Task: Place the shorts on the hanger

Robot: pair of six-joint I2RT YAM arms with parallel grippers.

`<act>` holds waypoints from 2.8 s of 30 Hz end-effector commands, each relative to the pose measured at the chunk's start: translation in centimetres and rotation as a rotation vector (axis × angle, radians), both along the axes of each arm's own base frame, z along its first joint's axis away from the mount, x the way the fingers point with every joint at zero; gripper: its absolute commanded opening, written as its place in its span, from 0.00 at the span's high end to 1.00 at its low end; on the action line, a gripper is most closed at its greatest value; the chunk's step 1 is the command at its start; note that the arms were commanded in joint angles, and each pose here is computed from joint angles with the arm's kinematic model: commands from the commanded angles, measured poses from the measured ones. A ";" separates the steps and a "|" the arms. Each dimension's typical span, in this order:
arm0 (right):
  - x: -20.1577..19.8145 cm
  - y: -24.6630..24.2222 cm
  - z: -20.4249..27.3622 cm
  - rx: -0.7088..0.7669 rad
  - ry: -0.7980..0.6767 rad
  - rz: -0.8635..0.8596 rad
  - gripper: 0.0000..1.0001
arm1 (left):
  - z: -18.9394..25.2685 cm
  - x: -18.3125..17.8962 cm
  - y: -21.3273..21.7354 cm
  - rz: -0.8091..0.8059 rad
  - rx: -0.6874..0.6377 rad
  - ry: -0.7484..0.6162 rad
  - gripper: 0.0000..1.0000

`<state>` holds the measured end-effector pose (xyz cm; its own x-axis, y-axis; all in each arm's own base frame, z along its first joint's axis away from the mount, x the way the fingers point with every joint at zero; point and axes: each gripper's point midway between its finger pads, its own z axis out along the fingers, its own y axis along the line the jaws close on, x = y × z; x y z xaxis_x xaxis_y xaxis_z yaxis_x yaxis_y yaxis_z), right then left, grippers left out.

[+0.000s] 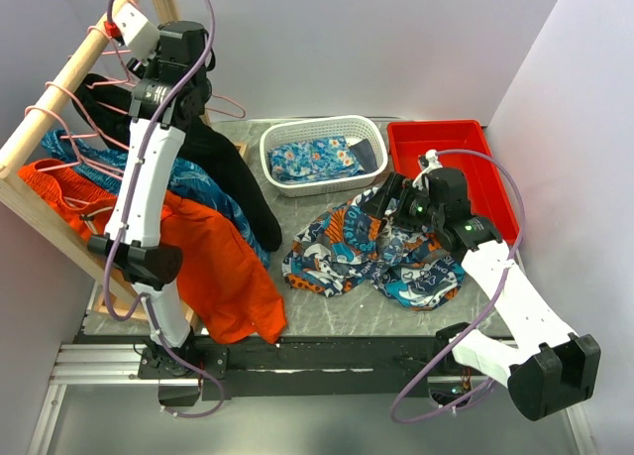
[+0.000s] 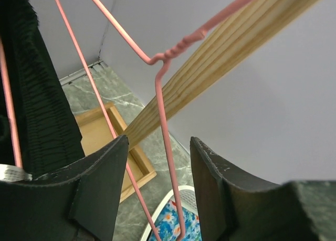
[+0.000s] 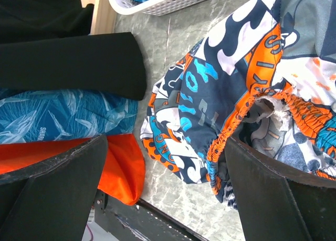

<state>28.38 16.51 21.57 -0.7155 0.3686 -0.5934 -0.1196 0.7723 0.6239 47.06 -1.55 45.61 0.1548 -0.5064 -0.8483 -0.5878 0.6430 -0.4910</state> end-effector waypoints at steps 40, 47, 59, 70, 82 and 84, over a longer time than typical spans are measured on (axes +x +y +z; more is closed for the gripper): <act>1.3 0.3 2.3 -0.017 -0.065 0.016 0.00 | 4.7 0.3 -1.5 -0.053 -0.006 -0.224 0.90; 1.5 0.3 2.4 -0.018 -0.066 0.009 0.00 | 5.3 0.1 -2.5 -0.060 0.034 -0.229 0.94; 1.7 0.2 2.3 -0.021 -0.070 0.001 0.00 | 5.4 -0.9 -5.8 -0.120 0.029 -0.247 0.99; 1.6 -0.2 2.3 -0.029 -0.078 -0.020 0.00 | 4.9 -1.9 -10.6 -0.238 -0.008 -0.263 0.99; 0.9 -3.7 4.5 -0.103 -0.167 -0.173 0.00 | 5.0 -5.1 -22.2 -0.742 0.000 -0.291 0.99; 0.5 -4.2 4.7 -0.116 -0.174 -0.191 0.00 | 4.6 -6.3 -24.1 -0.841 -0.009 -0.291 0.99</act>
